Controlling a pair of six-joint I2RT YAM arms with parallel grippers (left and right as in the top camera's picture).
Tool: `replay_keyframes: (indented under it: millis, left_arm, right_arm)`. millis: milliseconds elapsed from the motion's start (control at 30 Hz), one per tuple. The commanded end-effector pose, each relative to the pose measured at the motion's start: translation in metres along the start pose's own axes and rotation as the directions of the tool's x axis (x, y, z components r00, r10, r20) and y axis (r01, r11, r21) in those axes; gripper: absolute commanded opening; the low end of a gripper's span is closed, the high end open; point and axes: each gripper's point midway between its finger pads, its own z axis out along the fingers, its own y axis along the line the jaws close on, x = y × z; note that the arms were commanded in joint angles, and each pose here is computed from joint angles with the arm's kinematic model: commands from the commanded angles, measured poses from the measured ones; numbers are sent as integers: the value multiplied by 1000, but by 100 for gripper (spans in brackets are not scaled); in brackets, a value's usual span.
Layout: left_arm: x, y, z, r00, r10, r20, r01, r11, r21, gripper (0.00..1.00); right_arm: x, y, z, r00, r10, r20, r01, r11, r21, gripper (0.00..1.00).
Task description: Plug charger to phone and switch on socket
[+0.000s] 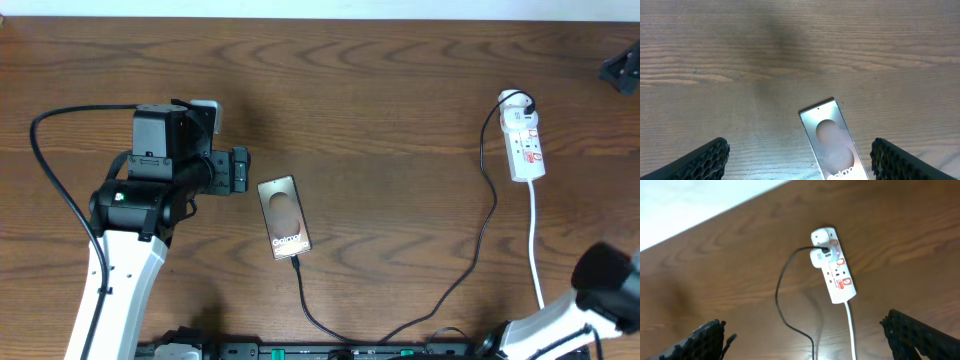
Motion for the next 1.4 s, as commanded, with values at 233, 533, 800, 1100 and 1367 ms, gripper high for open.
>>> replay_keyframes:
  millis: [233, 533, 800, 1100, 1367]
  left_arm:
    - [-4, 3, -2, 1000, 15, 9, -15, 1000, -16, 91]
    - [-4, 3, -2, 1000, 15, 9, -15, 1000, -15, 91]
    - [-4, 3, -2, 1000, 15, 9, -15, 1000, -15, 91]
    - [-2, 3, -2, 1000, 14, 0, -14, 1000, -16, 91]
    - [26, 7, 3, 998, 4, -67, -6, 1000, -28, 91]
  right_arm:
    - [4, 20, -42, 995, -20, 95, 19, 1000, 12, 99]
    - [4, 20, -42, 995, -20, 94, 19, 1000, 12, 99]
    - [4, 20, -42, 995, -20, 94, 19, 1000, 12, 99]
    - [4, 20, -42, 995, -19, 94, 18, 1000, 12, 99]
    - [4, 20, -42, 995, -19, 94, 18, 1000, 12, 99]
